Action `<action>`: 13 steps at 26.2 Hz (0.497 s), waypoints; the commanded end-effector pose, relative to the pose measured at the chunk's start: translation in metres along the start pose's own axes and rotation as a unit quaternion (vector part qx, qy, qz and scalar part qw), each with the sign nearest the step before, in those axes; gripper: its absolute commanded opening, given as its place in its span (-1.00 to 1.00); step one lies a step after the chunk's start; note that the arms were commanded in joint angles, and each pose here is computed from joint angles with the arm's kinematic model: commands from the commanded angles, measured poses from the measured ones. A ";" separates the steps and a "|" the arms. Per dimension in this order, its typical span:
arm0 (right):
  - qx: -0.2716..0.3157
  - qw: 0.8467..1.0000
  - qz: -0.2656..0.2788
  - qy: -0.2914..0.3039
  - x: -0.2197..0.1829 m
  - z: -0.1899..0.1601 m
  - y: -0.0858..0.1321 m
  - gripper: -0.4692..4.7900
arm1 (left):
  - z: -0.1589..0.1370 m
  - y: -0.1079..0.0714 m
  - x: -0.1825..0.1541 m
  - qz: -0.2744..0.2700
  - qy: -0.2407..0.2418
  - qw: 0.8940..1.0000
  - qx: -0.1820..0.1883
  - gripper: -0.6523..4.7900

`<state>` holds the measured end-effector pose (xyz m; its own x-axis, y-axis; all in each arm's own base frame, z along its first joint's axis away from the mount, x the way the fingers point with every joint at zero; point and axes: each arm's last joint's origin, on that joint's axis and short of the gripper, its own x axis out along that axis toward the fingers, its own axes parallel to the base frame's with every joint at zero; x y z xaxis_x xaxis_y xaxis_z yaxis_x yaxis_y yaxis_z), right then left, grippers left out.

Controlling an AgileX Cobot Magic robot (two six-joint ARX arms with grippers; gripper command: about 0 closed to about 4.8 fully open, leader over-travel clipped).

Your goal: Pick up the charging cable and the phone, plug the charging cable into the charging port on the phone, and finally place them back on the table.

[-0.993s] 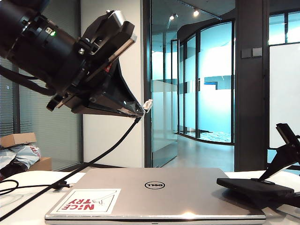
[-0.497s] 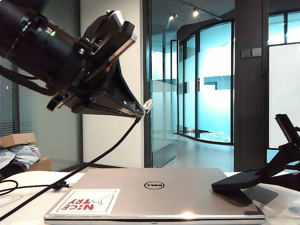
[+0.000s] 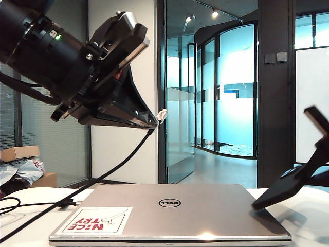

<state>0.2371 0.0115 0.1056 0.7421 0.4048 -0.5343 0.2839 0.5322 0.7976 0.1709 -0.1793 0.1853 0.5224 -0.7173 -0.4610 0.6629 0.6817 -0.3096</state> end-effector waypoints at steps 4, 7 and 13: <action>-0.171 0.980 -0.095 0.041 -0.044 0.016 0.051 -0.84 | 0.002 -0.001 0.000 -0.004 -0.008 1.000 0.001 -0.79; -0.230 0.958 -0.147 0.083 -0.060 0.025 0.074 -0.84 | 0.002 -0.001 0.000 -0.004 -0.008 1.000 0.002 -0.79; -0.293 0.917 -0.231 0.143 -0.066 0.028 0.091 -0.84 | 0.002 -0.001 0.000 -0.004 -0.008 1.000 0.002 -0.79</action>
<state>0.2297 0.0111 0.2200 0.4185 0.2000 -0.8859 0.1148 0.9560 0.2700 0.1709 -0.1793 0.1853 0.5224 -0.7173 -0.4610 0.6629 0.6817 -0.3096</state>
